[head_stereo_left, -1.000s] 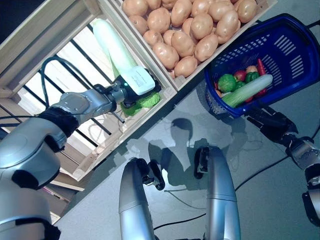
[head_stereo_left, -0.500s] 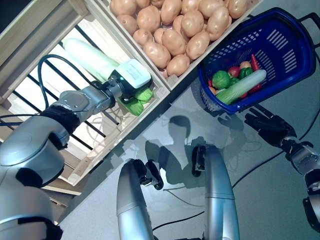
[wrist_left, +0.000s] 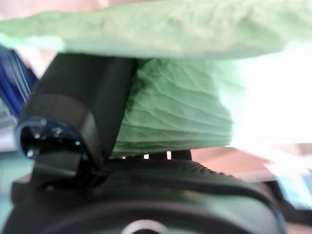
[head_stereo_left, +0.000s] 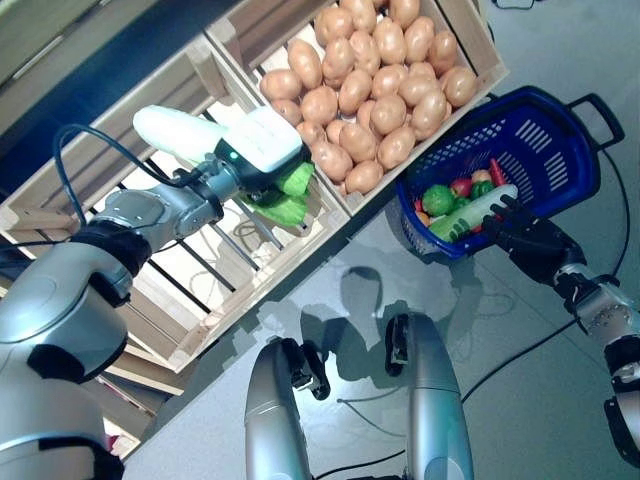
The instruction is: Put vegetables into the basket
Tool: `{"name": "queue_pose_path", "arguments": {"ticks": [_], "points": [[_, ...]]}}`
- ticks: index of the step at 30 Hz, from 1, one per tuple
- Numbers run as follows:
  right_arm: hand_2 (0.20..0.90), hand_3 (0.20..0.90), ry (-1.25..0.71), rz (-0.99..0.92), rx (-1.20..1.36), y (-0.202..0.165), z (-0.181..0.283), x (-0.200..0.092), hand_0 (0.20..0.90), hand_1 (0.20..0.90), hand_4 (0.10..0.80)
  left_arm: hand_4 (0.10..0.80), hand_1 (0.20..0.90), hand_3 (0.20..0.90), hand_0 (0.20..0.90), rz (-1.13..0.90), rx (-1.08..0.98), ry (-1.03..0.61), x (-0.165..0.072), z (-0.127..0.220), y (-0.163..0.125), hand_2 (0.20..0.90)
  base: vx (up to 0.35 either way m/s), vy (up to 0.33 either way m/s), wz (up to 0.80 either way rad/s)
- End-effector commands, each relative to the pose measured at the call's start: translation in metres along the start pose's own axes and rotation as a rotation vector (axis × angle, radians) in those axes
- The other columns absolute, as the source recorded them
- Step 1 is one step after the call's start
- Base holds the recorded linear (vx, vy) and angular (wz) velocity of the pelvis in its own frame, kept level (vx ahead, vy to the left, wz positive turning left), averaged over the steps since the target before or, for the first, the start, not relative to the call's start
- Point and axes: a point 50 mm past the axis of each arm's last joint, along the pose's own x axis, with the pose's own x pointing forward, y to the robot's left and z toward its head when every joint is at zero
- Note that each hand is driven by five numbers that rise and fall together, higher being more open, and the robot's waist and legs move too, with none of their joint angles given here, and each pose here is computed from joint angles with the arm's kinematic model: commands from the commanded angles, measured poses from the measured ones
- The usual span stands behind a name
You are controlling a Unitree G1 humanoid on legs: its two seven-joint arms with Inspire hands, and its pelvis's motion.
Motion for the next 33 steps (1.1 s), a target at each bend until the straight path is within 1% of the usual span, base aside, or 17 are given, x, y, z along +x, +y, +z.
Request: {"name": "queue_pose_path", "arguments": {"ticks": [1, 5, 7, 10, 12, 14, 19, 22, 25, 27, 29, 33], "points": [[0.9, 0.9, -0.138, 0.049, -0.074, 0.022, -0.004, 0.008, 0.9, 0.9, 0.8, 0.4, 0.3, 0.3, 0.3, 0.353, -0.265, 0.148, -0.018, -0.021, 0.031, 0.3, 0.07, 0.013, -0.02], [0.9, 0.9, -0.163, 0.103, -0.135, 0.046, -0.018, 0.013, 0.9, 0.9, 0.8, 0.4, 0.3, 0.3, 0.3, 0.44, -0.554, 0.171, -0.034, -0.009, 0.015, 0.3, 0.105, 0.015, 0.0], [0.9, 0.9, -0.193, 0.154, -0.151, 0.063, -0.026, 0.015, 0.9, 0.9, 0.8, 0.4, 0.3, 0.3, 0.3, 0.468, -0.771, 0.187, -0.043, 0.001, 0.003, 0.3, 0.167, 0.003, -0.02], [0.9, 0.9, -0.214, 0.186, -0.167, 0.081, -0.033, 0.016, 0.9, 0.9, 0.8, 0.4, 0.3, 0.3, 0.3, 0.477, -0.982, 0.186, -0.051, 0.018, -0.014, 0.3, 0.205, -0.019, -0.04], [0.9, 0.9, -0.238, 0.216, -0.206, 0.092, -0.034, 0.014, 0.9, 0.9, 0.8, 0.4, 0.3, 0.3, 0.3, 0.485, -1.166, 0.194, -0.056, 0.027, -0.024, 0.3, 0.248, -0.006, 0.0], [0.9, 0.9, -0.224, 0.28, -0.214, 0.104, -0.038, 0.015, 0.9, 0.9, 0.8, 0.4, 0.3, 0.3, 0.3, 0.506, -1.34, 0.194, -0.056, 0.037, -0.031, 0.3, 0.216, -0.008, 0.07], [0.9, 0.9, -0.181, 0.342, -0.308, 0.125, -0.036, 0.02, 0.9, 0.9, 0.8, 0.4, 0.3, 0.3, 0.3, 0.506, -1.723, 0.13, -0.047, 0.069, -0.043, 0.3, 0.052, -0.038, -0.02], [0.9, 0.9, -0.133, 0.41, -0.262, 0.136, -0.037, 0.022, 0.9, 0.9, 0.8, 0.4, 0.3, 0.3, 0.3, 0.509, -1.911, 0.101, -0.043, 0.085, -0.048, 0.3, 0.022, -0.04, -0.06], [0.9, 0.9, -0.072, 0.475, -0.236, 0.149, -0.044, 0.024, 0.9, 0.9, 0.8, 0.4, 0.3, 0.3, 0.3, 0.503, -1.975, 0.096, -0.04, 0.097, -0.052, 0.3, 0.009, -0.024, -0.06], [0.9, 0.9, 0.008, 0.533, -0.244, 0.157, -0.057, 0.021, 0.9, 0.9, 0.8, 0.4, 0.3, 0.3, 0.3, 0.485, -2.075, 0.113, -0.044, 0.107, -0.061, 0.3, 0.095, -0.01, 0.15], [0.9, 0.9, 0.064, 0.561, -0.278, 0.159, -0.064, 0.019, 0.9, 0.9, 0.8, 0.4, 0.3, 0.3, 0.3, 0.467, -2.078, 0.123, -0.047, 0.112, -0.065, 0.3, 0.068, -0.005, 0.21], [0.9, 0.9, 0.154, 0.597, -0.299, 0.161, -0.076, 0.019, 0.9, 0.9, 0.8, 0.4, 0.3, 0.3, 0.3, 0.445, -2.08, 0.12, -0.044, 0.121, -0.066, 0.3, 0.035, 0.006, 0.09]]}}
